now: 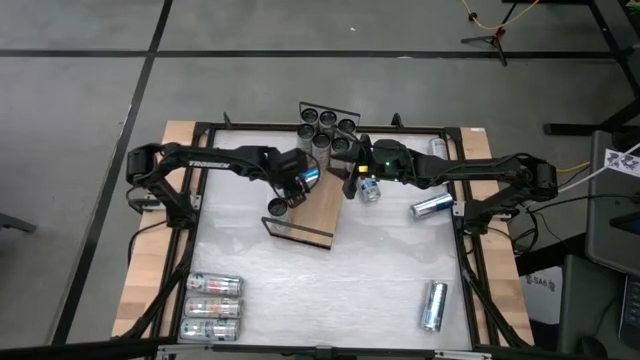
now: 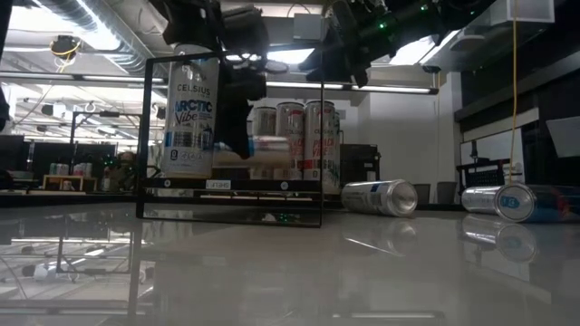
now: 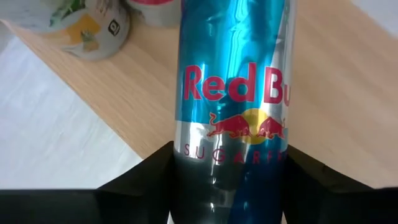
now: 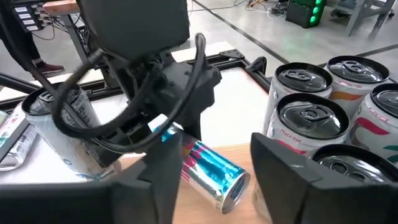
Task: Place canned beverage on shelf
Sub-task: Put the middle left silver soda can on the shelf
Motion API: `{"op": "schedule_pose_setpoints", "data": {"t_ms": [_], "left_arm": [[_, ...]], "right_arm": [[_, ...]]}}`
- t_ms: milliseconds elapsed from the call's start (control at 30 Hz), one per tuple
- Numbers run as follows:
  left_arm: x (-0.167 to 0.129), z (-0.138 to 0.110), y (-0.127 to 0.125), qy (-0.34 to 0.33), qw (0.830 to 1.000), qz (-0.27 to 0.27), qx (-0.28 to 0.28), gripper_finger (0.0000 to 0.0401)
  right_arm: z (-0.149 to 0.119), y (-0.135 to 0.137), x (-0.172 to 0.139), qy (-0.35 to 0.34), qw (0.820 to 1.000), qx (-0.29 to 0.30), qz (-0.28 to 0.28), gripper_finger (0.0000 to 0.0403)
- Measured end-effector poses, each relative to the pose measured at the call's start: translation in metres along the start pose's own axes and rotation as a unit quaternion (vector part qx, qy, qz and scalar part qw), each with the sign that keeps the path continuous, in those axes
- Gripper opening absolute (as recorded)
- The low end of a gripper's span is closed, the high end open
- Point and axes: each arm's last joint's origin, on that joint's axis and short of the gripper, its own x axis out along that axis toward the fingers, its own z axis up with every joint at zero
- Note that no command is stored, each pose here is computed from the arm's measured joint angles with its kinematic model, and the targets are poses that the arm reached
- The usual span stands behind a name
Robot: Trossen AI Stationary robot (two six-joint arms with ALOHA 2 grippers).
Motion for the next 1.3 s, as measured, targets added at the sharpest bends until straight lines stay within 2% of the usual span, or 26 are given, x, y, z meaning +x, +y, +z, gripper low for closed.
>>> {"op": "schedule_pose_setpoints", "data": {"t_ms": [133, 300, 433, 600, 667, 900, 1033, 1300], "left_arm": [[-0.011, 0.0, -0.003, -0.016, 1.0, -0.007, 0.003, 0.0209], [-0.025, -0.001, -0.007, -0.041, 0.999, -0.005, 0.008, 0.0209], [-0.035, -0.001, -0.01, -0.064, 0.998, 0.006, 0.013, 0.0209], [-0.043, 0.002, -0.02, -0.111, 0.994, 0.006, 0.021, 0.0209], [-0.044, 0.004, -0.025, -0.13, 0.991, 0.006, 0.022, 0.0209], [-0.052, 0.015, -0.037, -0.222, 0.974, 0.035, 0.02, 0.0209], [-0.055, 0.017, -0.043, -0.247, 0.968, 0.044, 0.028, 0.0209], [-0.065, 0.02, -0.06, -0.31, 0.949, 0.041, 0.05, 0.0209]], "right_arm": [[0.0, 0.0, 0.0, 0.0, 1.0, 0.0, 0.0, 0.023], [0.003, 0.001, 0.0, 0.009, 1.0, -0.001, 0.019, 0.0247], [0.024, 0.005, -0.004, 0.033, 0.999, -0.006, 0.041, 0.025], [0.051, 0.007, -0.016, 0.088, 0.994, -0.054, 0.041, 0.025], [0.062, 0.008, -0.022, 0.105, 0.992, -0.057, 0.04, 0.025], [0.092, 0.009, -0.044, 0.138, 0.988, -0.058, 0.035, 0.025], [0.105, 0.01, -0.053, 0.14, 0.988, -0.058, 0.032, 0.025], [0.113, 0.01, -0.059, 0.14, 0.988, -0.057, 0.031, 0.025]]}}
